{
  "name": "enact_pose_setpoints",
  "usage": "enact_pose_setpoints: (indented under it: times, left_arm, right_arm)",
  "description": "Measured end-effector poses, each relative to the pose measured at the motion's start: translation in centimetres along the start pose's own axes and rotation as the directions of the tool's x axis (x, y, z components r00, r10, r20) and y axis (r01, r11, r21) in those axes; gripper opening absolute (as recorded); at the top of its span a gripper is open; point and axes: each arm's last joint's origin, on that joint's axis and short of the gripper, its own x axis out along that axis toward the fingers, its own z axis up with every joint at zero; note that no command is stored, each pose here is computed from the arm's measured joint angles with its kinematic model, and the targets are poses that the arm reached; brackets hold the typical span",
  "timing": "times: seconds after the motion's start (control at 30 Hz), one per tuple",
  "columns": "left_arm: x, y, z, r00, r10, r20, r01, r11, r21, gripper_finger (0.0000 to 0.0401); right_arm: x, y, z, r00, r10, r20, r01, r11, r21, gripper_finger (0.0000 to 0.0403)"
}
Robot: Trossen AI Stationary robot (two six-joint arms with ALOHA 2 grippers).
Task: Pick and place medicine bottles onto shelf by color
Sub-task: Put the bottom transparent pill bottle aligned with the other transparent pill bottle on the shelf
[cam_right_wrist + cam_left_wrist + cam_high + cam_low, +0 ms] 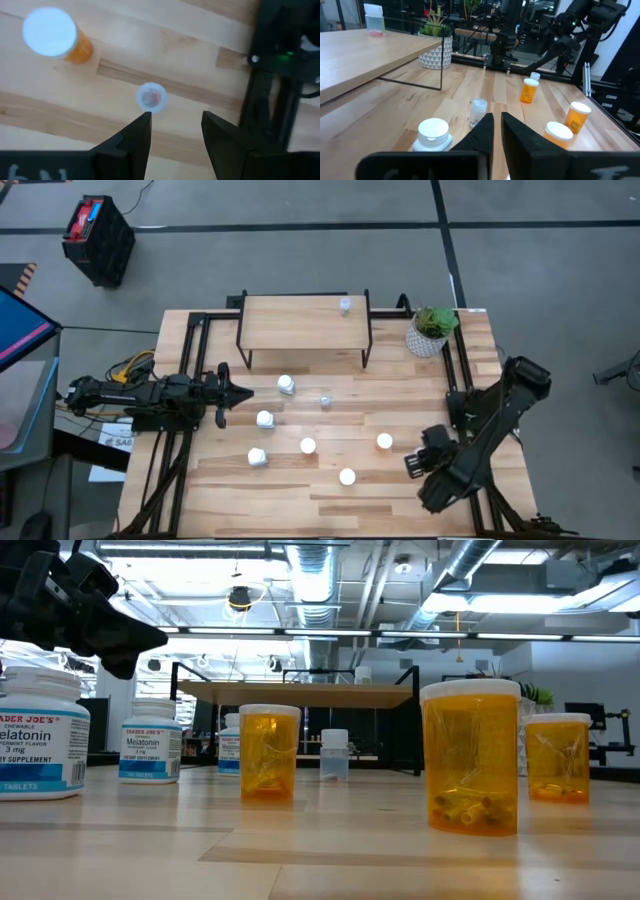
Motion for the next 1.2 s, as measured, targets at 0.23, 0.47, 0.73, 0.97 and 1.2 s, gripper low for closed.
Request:
enact_pose_setpoints:
  times: [0.23, 0.47, 0.73, 0.97, 1.2]
  left_arm:
    - [0.0, 0.0, 0.0, 1.0, -0.001, 0.0, 0.001, 1.0, -0.001, 0.0065]
    - [0.0, 0.0, 0.0, 1.0, -0.001, 0.0, 0.001, 1.0, -0.001, 0.0089]
    - [0.0, 0.0, 0.0, 1.0, 0.0, 0.0, 0.0, 1.0, -0.001, 0.0097]
    - [0.0, 0.0, 0.0, 1.0, 0.001, 0.0, -0.001, 1.0, -0.001, 0.0096]
    - [0.0, 0.0, 0.0, 1.0, 0.002, 0.0, -0.002, 1.0, -0.001, 0.0096]
  right_arm:
    - [-1.8, -2.4, 3.4, 0.997, 0.055, -0.05, -0.058, 0.995, -0.08, 0.0195]
    - [1.4, -5.4, 4.8, 0.977, 0.178, -0.121, -0.181, 0.983, -0.011, 0.0195]
    - [3.0, -4.5, 4.1, 0.923, 0.351, -0.156, -0.371, 0.92, -0.127, 0.0195]
    - [3.6, -3.7, 3.4, 0.933, 0.327, -0.152, -0.347, 0.928, -0.137, 0.0195]
    - [4.4, -2.3, 2.7, 0.941, 0.297, -0.165, -0.316, 0.943, -0.106, 0.0232]
